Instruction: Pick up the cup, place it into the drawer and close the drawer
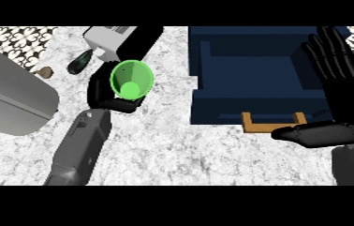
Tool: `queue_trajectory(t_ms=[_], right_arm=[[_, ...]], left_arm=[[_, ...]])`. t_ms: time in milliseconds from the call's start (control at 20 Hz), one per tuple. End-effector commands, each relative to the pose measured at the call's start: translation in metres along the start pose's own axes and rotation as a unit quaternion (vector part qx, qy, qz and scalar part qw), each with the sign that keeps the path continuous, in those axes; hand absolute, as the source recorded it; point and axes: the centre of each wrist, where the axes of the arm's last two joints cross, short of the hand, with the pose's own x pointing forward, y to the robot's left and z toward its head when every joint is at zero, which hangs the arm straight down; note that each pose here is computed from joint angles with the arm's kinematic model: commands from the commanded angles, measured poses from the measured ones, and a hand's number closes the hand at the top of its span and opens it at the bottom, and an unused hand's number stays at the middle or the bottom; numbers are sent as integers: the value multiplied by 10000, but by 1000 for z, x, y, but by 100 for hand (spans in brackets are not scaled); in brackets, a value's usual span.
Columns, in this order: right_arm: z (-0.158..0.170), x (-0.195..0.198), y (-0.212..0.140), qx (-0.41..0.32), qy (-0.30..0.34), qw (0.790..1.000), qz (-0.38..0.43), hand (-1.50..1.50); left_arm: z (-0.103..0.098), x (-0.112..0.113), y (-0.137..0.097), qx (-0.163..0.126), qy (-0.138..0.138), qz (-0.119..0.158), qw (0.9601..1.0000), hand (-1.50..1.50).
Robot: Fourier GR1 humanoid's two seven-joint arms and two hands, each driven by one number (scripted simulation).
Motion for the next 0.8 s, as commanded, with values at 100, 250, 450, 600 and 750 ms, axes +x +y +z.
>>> queue_trajectory(t_ms=[100, 250, 450, 600, 750], right_arm=[[1, 5, -13, -16, 24, 10000, 28, -150], [11, -17, -12, -80, -25, 9999, 106, -150], [1, -2, -11, -24, -54, 10000, 53, -150], [-3, -2, -10, -33, -69, 9999, 116, -150], [1, -1, 8, -49, -177, 9998, 8, -150]], left_arm=[[-78, 42, -67, -618, -142, 157, 9979, 150], [-98, 66, -80, -731, -148, 139, 9971, 150], [-140, 104, -128, -807, -106, -39, 9967, 150], [-165, 118, -144, -876, -8, -120, 9961, 150], [-170, 116, -168, -783, 141, -428, 9959, 150]])
